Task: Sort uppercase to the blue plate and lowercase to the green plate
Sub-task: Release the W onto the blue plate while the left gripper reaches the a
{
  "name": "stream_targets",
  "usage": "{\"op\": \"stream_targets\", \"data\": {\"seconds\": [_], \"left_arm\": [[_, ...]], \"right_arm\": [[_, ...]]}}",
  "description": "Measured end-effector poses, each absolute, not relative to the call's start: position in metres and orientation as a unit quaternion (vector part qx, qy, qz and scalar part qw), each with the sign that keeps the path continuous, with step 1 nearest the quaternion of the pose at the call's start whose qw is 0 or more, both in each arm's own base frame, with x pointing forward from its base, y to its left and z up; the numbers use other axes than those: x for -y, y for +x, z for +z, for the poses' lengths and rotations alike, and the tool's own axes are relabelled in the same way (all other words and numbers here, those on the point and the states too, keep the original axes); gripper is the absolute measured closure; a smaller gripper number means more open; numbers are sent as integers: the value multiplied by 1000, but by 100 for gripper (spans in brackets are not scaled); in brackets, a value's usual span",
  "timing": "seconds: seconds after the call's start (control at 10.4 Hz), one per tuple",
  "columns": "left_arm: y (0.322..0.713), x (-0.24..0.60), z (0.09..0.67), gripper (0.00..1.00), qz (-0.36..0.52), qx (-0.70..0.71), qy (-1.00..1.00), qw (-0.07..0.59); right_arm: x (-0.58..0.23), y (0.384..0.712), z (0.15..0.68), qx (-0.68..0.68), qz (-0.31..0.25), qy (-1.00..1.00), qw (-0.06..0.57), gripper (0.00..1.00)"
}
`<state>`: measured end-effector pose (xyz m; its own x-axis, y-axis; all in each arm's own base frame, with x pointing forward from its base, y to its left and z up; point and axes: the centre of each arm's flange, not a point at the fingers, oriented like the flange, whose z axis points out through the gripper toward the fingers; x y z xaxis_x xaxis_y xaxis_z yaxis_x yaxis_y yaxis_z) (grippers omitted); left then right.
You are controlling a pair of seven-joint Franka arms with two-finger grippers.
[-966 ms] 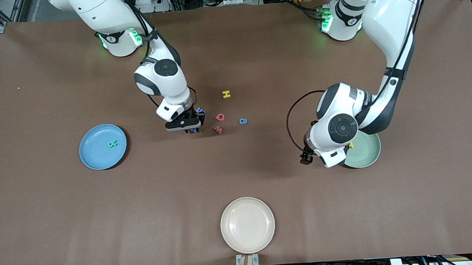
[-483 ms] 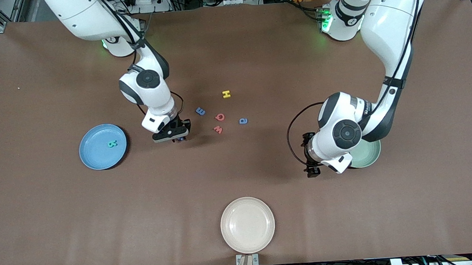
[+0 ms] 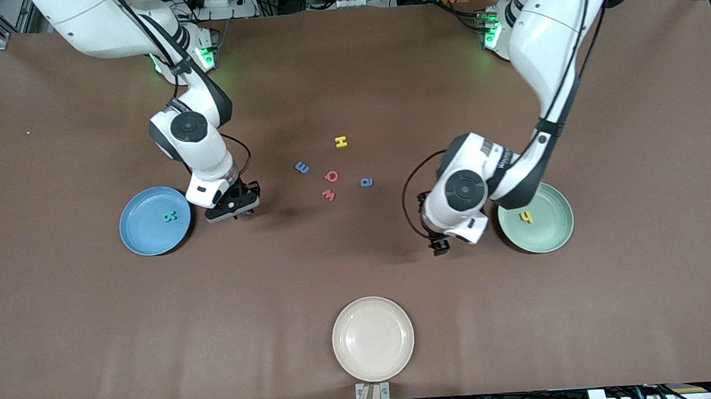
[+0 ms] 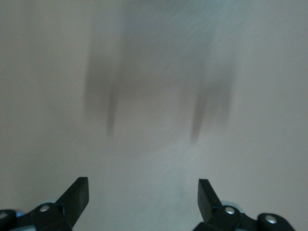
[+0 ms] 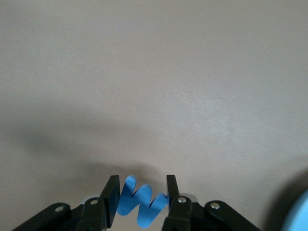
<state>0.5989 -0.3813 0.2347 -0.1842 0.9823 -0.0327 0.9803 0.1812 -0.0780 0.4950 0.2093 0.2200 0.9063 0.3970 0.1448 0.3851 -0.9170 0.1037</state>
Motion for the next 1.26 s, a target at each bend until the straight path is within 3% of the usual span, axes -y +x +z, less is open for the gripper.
{"op": "stream_targets", "data": {"seconds": [0.39,0.68,0.97,1.26], "left_arm": [[528,472,223,0,-11,698,-716,22],[506,493,205,0,-11,682,-731,32],[493,508,200,0,-10,672,-740,28],[484,522,204,0,-8,664,-748,10]], "right_arm": [[-160,507,231,-287,49,954,73,53],[-99,519,239,-349,18,933,90,53],[-32,522,246,-380,-25,924,22,54],[18,519,245,-402,-41,915,3,54]]}}
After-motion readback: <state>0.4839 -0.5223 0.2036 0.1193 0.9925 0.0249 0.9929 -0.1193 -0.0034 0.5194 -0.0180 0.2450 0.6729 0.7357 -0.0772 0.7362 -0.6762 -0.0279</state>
